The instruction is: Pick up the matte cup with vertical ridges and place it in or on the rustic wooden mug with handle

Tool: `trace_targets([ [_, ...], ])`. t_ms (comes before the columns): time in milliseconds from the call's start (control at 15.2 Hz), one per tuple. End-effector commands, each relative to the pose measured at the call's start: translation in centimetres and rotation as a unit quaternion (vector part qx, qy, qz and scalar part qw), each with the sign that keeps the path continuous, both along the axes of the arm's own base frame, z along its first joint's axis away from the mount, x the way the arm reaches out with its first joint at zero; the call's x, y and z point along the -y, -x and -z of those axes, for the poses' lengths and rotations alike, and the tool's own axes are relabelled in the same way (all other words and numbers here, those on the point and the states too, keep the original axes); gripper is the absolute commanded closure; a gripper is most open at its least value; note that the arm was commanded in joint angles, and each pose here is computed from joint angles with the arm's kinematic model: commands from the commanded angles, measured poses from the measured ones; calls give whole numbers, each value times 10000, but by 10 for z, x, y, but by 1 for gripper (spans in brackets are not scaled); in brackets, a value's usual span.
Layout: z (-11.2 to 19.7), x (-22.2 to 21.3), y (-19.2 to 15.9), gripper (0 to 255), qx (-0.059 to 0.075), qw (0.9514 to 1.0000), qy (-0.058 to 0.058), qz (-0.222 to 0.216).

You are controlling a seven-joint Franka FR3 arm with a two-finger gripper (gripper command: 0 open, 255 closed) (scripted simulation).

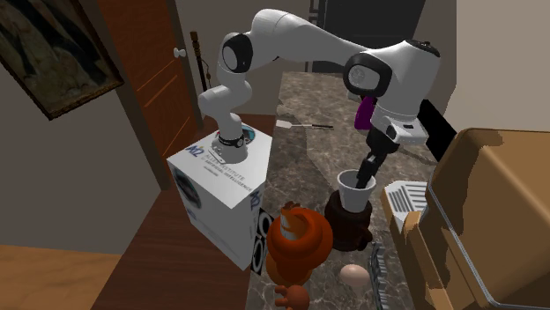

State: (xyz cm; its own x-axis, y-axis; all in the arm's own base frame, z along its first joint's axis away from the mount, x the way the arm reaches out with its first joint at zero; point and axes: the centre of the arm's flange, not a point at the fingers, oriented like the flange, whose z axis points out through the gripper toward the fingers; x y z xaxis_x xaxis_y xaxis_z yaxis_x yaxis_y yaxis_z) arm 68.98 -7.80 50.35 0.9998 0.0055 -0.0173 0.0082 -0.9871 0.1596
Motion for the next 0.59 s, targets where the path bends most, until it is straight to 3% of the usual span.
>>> trace_targets([
  [0, 0, 0, 0, 0, 1, 10000, 0, 0],
  [132, 0, 0, 0, 0, 0, 10000, 0, 0],
  [396, -49, -8, -1, 0, 1, 10000, 0, 0],
  [528, -49, -8, -1, 0, 1, 10000, 0, 0],
])
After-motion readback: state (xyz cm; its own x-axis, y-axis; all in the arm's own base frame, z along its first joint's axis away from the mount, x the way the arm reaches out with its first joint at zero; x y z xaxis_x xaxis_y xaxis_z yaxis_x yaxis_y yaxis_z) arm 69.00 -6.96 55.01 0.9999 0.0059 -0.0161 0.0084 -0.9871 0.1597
